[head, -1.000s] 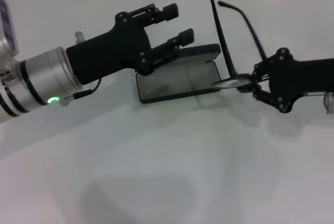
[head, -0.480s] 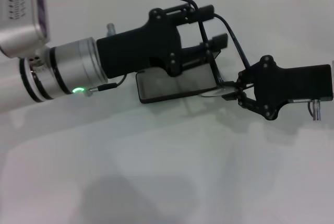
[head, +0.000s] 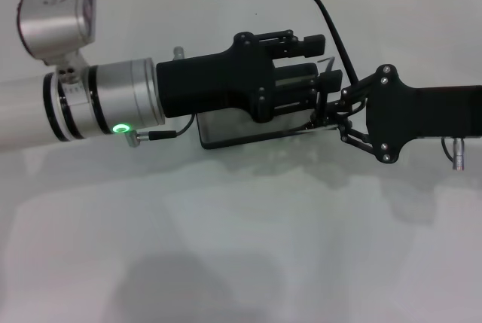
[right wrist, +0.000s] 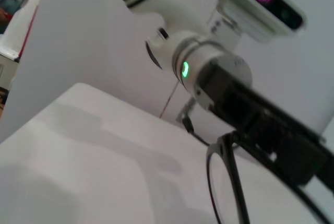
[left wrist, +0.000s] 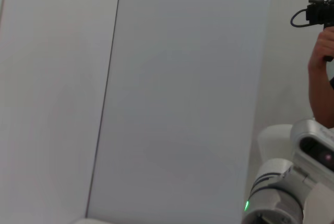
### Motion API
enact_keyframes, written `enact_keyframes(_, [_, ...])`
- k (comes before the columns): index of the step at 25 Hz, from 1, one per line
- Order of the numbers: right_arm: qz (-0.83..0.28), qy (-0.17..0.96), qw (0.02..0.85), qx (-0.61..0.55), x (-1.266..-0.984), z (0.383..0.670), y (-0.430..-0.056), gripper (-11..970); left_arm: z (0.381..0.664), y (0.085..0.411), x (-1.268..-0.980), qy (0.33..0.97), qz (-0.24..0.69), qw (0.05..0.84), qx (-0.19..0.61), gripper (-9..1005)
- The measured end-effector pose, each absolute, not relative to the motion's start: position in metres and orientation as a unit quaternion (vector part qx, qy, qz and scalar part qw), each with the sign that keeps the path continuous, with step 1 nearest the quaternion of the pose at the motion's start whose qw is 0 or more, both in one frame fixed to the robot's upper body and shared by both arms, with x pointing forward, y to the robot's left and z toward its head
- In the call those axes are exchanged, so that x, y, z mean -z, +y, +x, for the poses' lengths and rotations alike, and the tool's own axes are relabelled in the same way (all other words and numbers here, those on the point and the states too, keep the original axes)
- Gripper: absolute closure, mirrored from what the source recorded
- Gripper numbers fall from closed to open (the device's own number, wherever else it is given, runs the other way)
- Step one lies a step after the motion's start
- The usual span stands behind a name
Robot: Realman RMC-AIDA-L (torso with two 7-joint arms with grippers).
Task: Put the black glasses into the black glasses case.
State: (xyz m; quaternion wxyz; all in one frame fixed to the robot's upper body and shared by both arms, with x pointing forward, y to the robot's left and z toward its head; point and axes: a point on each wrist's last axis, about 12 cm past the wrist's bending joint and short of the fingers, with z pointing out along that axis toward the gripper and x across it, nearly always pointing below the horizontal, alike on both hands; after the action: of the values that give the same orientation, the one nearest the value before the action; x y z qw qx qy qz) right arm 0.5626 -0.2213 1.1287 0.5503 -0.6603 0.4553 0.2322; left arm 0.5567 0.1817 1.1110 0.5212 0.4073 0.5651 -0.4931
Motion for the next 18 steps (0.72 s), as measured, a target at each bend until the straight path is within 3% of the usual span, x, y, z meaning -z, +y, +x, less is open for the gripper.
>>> enact_keyframes(11, [-0.672, 0.396, 0.581, -0.23, -1.127, 0.542, -0.233, 856, 0.562, 0.181, -1.115, 0.579, 0.41, 0.498, 0.498, 423])
enact_keyframes(18, [-0.696, 0.281, 0.575, -0.325, -1.135, 0.509, -0.229, 857, 0.567, 0.181, -1.11, 0.596, 0.405, 0.502, 0.478, 423])
